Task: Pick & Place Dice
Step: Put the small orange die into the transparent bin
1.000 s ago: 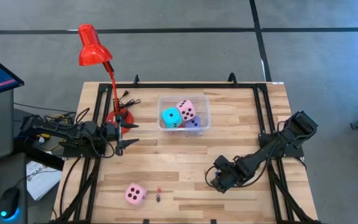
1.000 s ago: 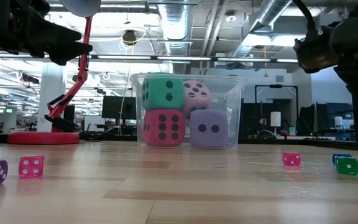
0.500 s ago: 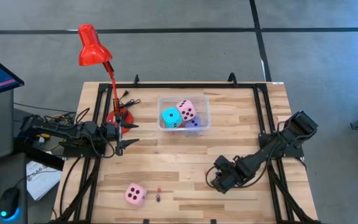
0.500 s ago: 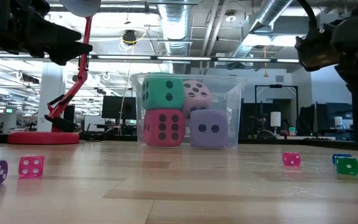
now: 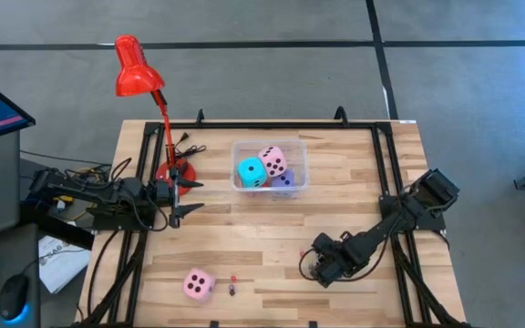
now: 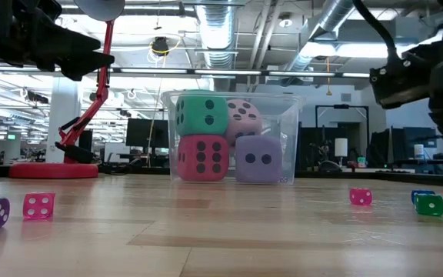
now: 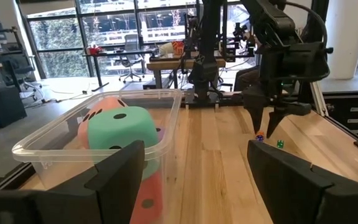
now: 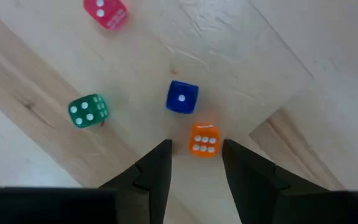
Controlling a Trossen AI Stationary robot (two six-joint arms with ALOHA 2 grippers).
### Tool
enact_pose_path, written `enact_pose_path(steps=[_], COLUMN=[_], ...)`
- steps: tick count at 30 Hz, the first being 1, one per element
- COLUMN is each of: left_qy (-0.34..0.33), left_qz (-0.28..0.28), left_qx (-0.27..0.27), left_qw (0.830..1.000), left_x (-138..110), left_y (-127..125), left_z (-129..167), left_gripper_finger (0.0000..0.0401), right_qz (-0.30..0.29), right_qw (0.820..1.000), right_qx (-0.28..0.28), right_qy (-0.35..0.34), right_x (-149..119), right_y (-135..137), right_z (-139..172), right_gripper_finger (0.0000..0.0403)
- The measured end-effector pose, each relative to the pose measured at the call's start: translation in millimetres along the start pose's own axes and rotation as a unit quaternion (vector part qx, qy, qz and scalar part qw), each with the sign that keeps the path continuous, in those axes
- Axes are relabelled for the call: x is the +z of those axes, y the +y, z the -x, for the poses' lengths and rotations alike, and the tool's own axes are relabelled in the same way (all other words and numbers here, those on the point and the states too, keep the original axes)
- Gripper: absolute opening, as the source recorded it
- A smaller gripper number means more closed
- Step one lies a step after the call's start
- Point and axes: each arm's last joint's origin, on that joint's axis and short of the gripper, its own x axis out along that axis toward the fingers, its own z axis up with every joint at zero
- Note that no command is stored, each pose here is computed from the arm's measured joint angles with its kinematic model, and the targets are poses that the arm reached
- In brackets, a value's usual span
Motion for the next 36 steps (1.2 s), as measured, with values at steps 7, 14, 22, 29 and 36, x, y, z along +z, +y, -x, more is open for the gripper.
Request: enact_pose_path(steps=[7, 14, 22, 29, 36], left_qy=[0.002, 0.002, 0.002, 0.002, 0.002], left_qz=[0.000, -0.001, -0.001, 0.000, -0.001], left_qx=[0.000, 0.000, 0.002, 0.002, 0.002], left_qw=[1.000, 1.000, 1.000, 1.000, 1.000], left_x=[0, 0, 0, 0, 0], left_y=[0, 0, 0, 0, 0], left_z=[0, 0, 0, 0, 0], left_gripper_finger=[0.0274, 0.0274, 0.0274, 0.0274, 0.0274], right_qz=[0.003, -0.008, -0.034, -0.040, -0.038], right_qw=[1.000, 1.000, 0.999, 0.999, 0.999], right_qx=[0.003, 0.000, 0.001, 0.000, 0.002], right_qy=[0.000, -0.010, -0.014, -0.026, -0.029], right_x=[1, 1, 2, 8, 11], right_y=[-2, -2, -2, -2, -2], right_z=[3, 2, 2, 1, 0], right_gripper_finger=[0.0140, 0.0140, 0.0140, 0.0140, 0.0140])
